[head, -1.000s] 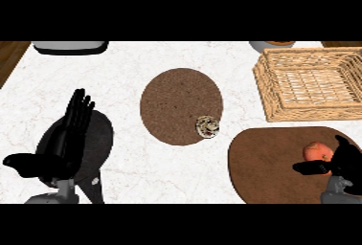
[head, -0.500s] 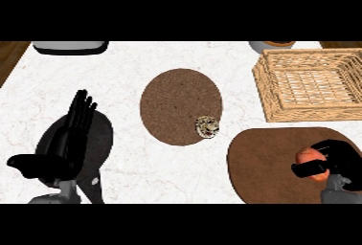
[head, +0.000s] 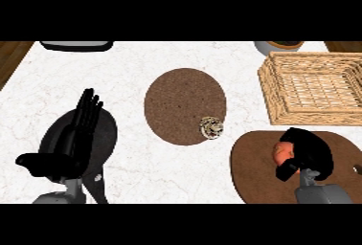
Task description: Pick the squash from the cutting board and place it in the basket
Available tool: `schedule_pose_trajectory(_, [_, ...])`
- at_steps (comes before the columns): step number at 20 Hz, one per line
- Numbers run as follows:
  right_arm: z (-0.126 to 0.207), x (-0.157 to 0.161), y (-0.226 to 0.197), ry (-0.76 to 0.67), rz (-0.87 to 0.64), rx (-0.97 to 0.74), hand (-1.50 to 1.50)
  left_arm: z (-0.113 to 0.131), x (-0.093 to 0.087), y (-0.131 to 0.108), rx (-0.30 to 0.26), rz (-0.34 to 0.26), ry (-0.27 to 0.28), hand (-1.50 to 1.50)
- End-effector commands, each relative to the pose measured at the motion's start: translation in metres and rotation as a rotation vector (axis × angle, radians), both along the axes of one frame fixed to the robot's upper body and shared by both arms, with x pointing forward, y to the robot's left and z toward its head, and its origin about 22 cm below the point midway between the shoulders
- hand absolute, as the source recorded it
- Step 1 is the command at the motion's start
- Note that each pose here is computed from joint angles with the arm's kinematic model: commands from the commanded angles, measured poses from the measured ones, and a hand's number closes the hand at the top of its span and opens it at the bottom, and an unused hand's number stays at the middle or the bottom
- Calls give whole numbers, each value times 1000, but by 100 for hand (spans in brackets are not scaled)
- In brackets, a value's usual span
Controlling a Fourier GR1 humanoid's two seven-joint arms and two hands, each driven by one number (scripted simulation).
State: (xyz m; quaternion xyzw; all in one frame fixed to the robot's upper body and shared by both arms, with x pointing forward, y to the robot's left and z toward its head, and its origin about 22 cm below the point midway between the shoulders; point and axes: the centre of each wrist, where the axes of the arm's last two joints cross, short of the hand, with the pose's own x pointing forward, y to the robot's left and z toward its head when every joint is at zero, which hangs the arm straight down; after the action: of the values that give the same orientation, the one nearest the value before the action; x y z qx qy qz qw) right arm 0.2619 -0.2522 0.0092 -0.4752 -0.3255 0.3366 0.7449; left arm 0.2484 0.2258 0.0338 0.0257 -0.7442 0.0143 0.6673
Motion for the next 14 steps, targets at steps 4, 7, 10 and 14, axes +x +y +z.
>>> schedule_pose_trajectory(4, [-24,-5,86,-73,653,-45,150,1,6,-5,14,-16,-11,0])
schedule_pose_trajectory(7, [-29,-5,98,-202,710,4,150,10,3,-6,0,8,-26,0])
schedule_pose_trajectory(10, [-22,-15,109,-316,702,142,150,-6,-2,8,3,34,-5,0])
schedule_pose_trajectory(14, [15,-30,112,-495,677,354,150,3,-10,2,-1,38,1,0])
